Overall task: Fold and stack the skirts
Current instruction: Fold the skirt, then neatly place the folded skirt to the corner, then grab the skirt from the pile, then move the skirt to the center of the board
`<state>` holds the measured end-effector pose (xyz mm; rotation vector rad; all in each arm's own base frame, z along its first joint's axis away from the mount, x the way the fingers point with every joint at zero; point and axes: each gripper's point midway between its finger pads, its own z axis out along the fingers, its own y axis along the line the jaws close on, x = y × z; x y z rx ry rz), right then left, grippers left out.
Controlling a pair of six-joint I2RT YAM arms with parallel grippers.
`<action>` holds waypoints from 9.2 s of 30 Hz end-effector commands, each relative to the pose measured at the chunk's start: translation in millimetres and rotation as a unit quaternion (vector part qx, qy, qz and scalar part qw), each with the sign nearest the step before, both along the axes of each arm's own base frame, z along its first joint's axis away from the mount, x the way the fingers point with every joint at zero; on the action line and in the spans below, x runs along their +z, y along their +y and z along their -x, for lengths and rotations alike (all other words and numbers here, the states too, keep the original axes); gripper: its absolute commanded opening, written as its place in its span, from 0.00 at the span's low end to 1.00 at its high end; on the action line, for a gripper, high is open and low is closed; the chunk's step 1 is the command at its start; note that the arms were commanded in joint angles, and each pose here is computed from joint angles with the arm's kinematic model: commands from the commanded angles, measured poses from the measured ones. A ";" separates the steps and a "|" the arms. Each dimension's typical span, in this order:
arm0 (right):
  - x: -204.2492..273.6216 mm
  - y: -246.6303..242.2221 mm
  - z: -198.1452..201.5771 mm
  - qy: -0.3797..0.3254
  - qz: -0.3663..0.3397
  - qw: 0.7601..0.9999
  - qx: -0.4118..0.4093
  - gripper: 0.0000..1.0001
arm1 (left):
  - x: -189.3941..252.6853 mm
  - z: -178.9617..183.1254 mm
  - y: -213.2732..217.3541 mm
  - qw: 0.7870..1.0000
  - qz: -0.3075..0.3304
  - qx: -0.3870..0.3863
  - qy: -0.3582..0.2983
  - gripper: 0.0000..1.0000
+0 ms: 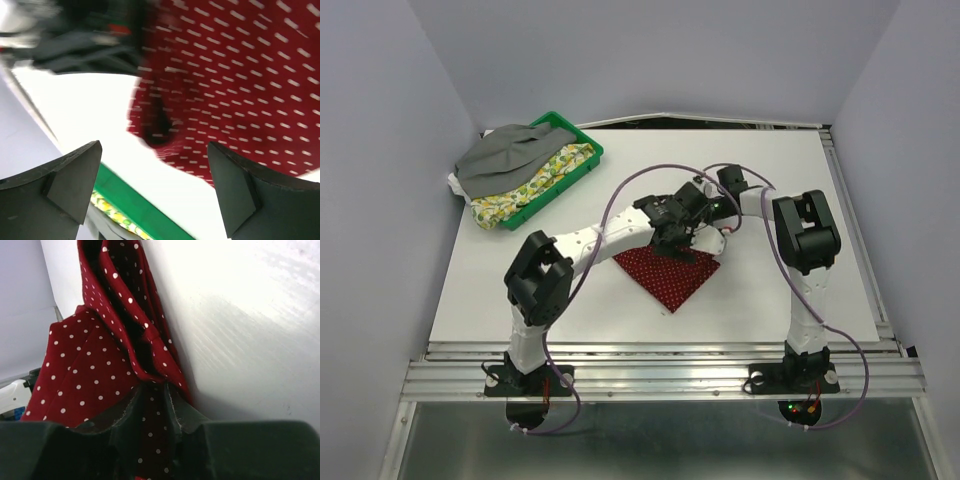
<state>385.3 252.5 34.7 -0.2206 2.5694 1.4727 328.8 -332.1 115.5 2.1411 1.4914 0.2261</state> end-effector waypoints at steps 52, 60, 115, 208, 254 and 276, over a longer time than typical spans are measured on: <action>135.2 55.6 -124.0 -0.354 0.156 0.920 -0.057 0.77 | -18.4 -0.3 79.1 0.750 0.366 0.423 0.354 0.48; 175.4 69.0 -15.5 -0.369 0.151 0.916 0.043 0.90 | 138.1 -51.1 128.7 0.735 0.521 0.415 0.124 0.99; -92.0 -408.1 71.7 0.080 0.543 0.815 -0.183 0.89 | 126.5 -34.5 199.3 0.733 0.478 0.478 0.075 0.99; -51.5 -370.8 93.4 0.013 0.430 0.894 0.120 1.00 | 151.9 -78.2 259.1 0.743 0.432 0.511 -0.029 0.99; 210.1 -206.0 -35.2 -0.313 0.176 0.930 -0.084 1.00 | 323.4 -218.6 395.6 0.669 0.527 0.483 -0.203 0.00; 204.4 -171.1 -16.2 -0.298 0.091 0.947 -0.075 1.00 | 438.1 -47.2 203.2 0.736 0.662 0.143 0.005 0.00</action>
